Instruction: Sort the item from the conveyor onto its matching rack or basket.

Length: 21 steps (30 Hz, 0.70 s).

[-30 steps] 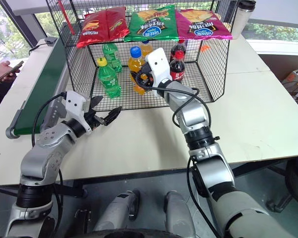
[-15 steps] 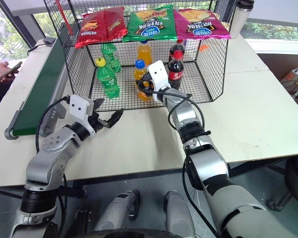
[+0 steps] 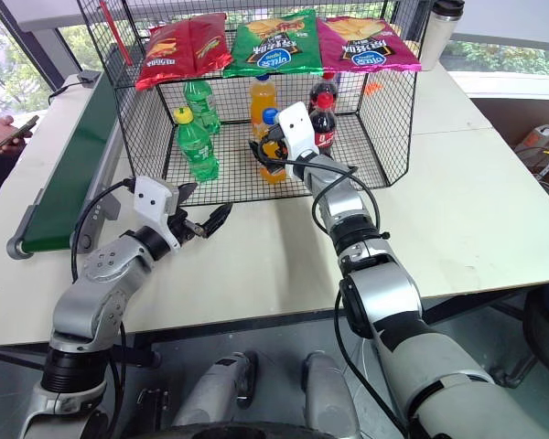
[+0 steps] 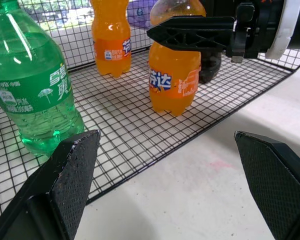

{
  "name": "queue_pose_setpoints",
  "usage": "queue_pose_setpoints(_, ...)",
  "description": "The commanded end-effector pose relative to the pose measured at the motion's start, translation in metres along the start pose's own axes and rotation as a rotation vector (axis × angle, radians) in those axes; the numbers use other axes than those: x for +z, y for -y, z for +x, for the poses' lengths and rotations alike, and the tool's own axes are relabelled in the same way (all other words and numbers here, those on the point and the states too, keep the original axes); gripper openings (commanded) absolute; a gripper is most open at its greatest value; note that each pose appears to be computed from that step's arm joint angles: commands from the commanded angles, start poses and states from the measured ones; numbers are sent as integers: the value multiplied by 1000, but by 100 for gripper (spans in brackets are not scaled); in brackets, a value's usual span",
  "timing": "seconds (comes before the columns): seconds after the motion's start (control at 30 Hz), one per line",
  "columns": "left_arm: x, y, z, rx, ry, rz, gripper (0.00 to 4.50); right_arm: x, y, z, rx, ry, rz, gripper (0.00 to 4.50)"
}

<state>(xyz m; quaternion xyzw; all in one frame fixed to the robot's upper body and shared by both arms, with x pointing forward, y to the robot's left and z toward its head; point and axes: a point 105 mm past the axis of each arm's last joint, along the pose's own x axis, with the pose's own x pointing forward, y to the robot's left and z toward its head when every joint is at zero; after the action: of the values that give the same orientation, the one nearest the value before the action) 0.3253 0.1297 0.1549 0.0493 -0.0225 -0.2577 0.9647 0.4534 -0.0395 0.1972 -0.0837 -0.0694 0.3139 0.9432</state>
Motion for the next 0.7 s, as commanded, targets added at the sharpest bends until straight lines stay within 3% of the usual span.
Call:
queue_pose_setpoints(0.03,9,0,0,0,40,21,450,32,0,2,8,104,-24,440)
queue_pose_setpoints(0.2,7,2,0,-1,38,15,450,45,5,-4,-2,139,-28,440)
queue_pose_setpoints(0.43,5,5,2,-9,41,2,450,38,16,-26,-40,118,-42,440)
queue_pose_setpoints(0.7,-5,6,-11,-16,-1,13,450,25,-19,-74,112,54,-31,440)
